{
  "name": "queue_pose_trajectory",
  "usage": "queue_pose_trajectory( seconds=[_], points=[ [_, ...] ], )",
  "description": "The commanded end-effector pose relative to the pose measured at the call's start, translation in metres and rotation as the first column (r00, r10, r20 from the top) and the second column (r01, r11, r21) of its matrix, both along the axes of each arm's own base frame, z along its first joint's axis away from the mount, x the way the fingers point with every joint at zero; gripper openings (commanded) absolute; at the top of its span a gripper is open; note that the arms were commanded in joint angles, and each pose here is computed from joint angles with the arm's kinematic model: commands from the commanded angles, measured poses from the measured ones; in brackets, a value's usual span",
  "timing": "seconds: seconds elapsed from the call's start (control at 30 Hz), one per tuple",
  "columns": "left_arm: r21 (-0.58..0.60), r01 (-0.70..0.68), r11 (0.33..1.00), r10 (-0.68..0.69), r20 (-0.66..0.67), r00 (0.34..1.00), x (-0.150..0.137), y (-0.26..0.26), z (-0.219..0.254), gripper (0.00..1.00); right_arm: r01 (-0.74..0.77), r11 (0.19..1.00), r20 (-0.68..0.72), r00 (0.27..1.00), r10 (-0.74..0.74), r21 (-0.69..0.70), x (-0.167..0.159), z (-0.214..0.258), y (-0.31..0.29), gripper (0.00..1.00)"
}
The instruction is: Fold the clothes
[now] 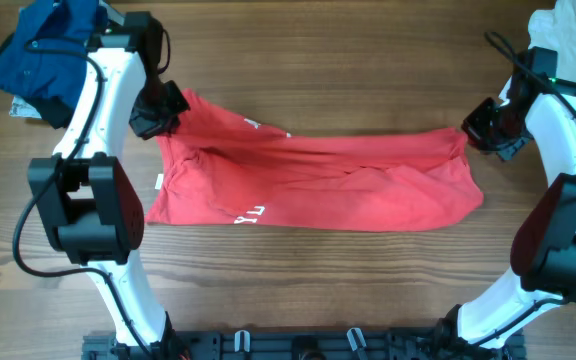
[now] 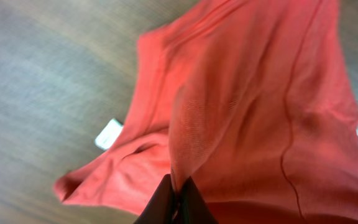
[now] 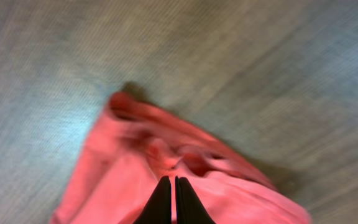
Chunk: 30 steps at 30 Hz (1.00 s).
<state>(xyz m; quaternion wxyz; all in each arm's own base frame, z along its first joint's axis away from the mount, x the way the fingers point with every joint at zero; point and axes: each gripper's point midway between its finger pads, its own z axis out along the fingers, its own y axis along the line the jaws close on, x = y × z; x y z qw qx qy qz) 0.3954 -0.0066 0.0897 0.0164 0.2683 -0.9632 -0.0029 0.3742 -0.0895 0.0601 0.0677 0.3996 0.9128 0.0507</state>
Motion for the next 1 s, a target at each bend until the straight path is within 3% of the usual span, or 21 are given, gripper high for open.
queue_pose_trajectory(
  seconds=[0.0, 0.2, 0.33, 0.53, 0.57, 0.63, 0.67, 0.73, 0.83, 0.97],
  points=[
    [0.031, -0.039, 0.999, 0.039, -0.028, 0.999, -0.011, 0.026, 0.009, 0.04, 0.034, 0.999, -0.021, 0.999, -0.034, -0.015, -0.01, 0.005, -0.006, 0.04],
    [0.03, -0.03, 0.999, 0.032, -0.073, 0.997, -0.022, 0.024, 0.009, 0.04, 0.04, 0.999, -0.028, 0.999, -0.04, -0.011, -0.023, 0.023, -0.002, 0.04],
    [0.03, -0.002, 1.0, 0.006, -0.143, 0.99, -0.039, 0.014, 0.012, 0.04, -0.096, 0.995, -0.013, 0.995, 0.096, 0.035, -0.024, 0.027, 0.017, 0.04],
    [0.052, 0.039, 0.998, -0.023, -0.287, 0.958, -0.074, 0.009, 0.014, 0.1, -0.159, 0.987, 0.013, 0.987, 0.159, 0.031, -0.014, 0.028, 0.037, 0.04],
    [0.063, 0.047, 0.997, -0.026, -0.303, 0.952, -0.078, 0.01, 0.016, 0.13, -0.165, 0.986, 0.019, 0.986, 0.164, 0.029, -0.012, 0.028, 0.039, 0.04],
    [0.072, 0.052, 0.996, -0.027, -0.314, 0.949, -0.08, 0.011, 0.017, 0.33, -0.164, 0.986, 0.023, 0.986, 0.163, 0.028, -0.011, 0.029, 0.039, 0.05],
    [0.071, 0.053, 0.996, -0.027, -0.32, 0.947, -0.082, 0.011, 0.017, 0.36, -0.165, 0.986, 0.027, 0.986, 0.165, 0.029, -0.01, 0.029, 0.039, 0.07],
    [0.071, 0.054, 0.996, -0.028, -0.32, 0.947, -0.082, 0.011, 0.017, 0.58, -0.168, 0.986, 0.035, 0.985, 0.167, 0.026, -0.008, 0.029, 0.039, 0.22],
    [0.072, 0.052, 0.996, -0.031, -0.261, 0.965, -0.068, 0.009, 0.012, 0.79, -0.193, 0.981, 0.058, 0.98, 0.192, 0.013, -0.001, 0.028, 0.037, 0.45],
    [0.073, 0.062, 0.995, -0.047, -0.202, 0.978, -0.053, 0.004, 0.009, 0.83, -0.217, 0.976, 0.068, 0.974, 0.216, 0.012, 0.008, 0.02, 0.045, 0.61]
  ],
)
